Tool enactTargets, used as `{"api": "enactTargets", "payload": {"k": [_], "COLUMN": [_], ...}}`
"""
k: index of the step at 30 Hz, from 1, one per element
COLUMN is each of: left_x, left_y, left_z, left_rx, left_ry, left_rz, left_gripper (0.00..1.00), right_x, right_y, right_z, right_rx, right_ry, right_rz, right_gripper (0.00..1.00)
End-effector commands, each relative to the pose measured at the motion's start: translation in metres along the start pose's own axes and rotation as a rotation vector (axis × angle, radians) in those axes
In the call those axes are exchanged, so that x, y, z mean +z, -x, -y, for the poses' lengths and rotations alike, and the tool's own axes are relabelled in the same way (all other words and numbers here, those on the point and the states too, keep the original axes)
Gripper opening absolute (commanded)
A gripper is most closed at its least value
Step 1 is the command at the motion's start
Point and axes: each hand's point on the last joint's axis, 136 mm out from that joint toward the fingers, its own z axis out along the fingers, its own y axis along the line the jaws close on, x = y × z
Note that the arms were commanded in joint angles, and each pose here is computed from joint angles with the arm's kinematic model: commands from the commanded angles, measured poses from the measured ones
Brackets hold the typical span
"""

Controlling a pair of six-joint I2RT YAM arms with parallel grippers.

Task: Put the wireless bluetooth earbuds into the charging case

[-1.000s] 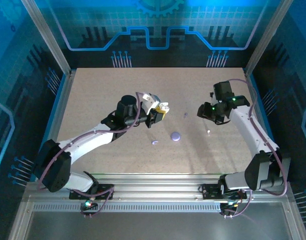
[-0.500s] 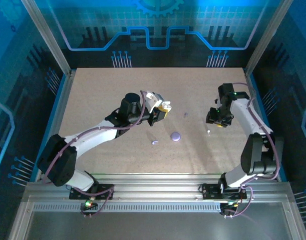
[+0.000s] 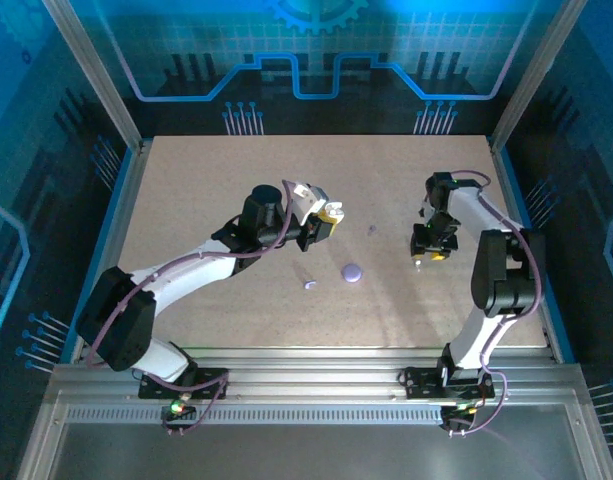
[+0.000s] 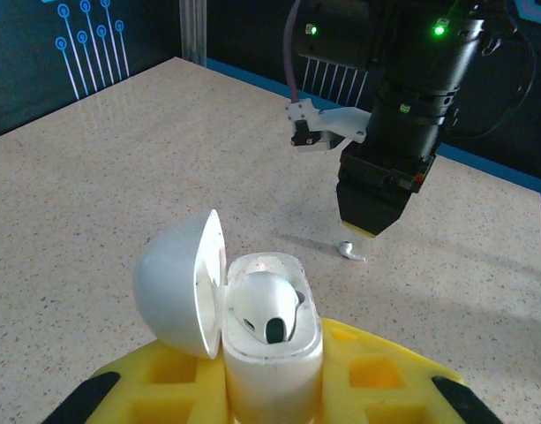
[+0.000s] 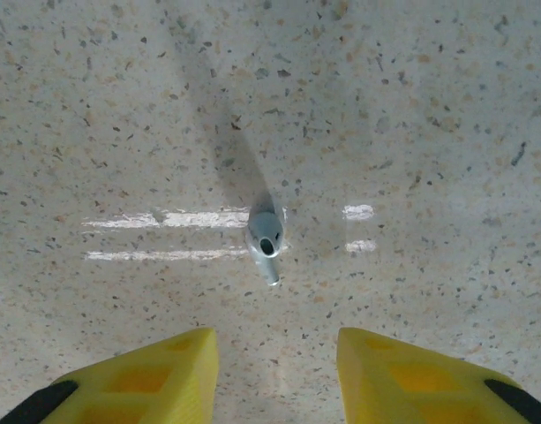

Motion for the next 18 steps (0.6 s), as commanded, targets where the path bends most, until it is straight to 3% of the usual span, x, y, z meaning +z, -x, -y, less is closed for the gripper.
{"api": "enactTargets", "payload": {"k": [1,18], "left_x": [0.002,0.004], "left_y": [0.007,0.002], "left_z": [-0.003,-0.006], "left_rx": [0.012,0.011], "left_ry": [0.007,0.021], "left_rz": [0.016,-0.003], "left_gripper": [0.2,0.21], "right_x": [0.004,0.031], "right_y": [0.003,0.008], "right_z": [0.003,-0.009], "right_rx": [-0.064,-0.21], "right_ry": [-0.027,-0.067], "right_rz": [-0.041,-0.12], "right_gripper": [0.39,0.39]}}
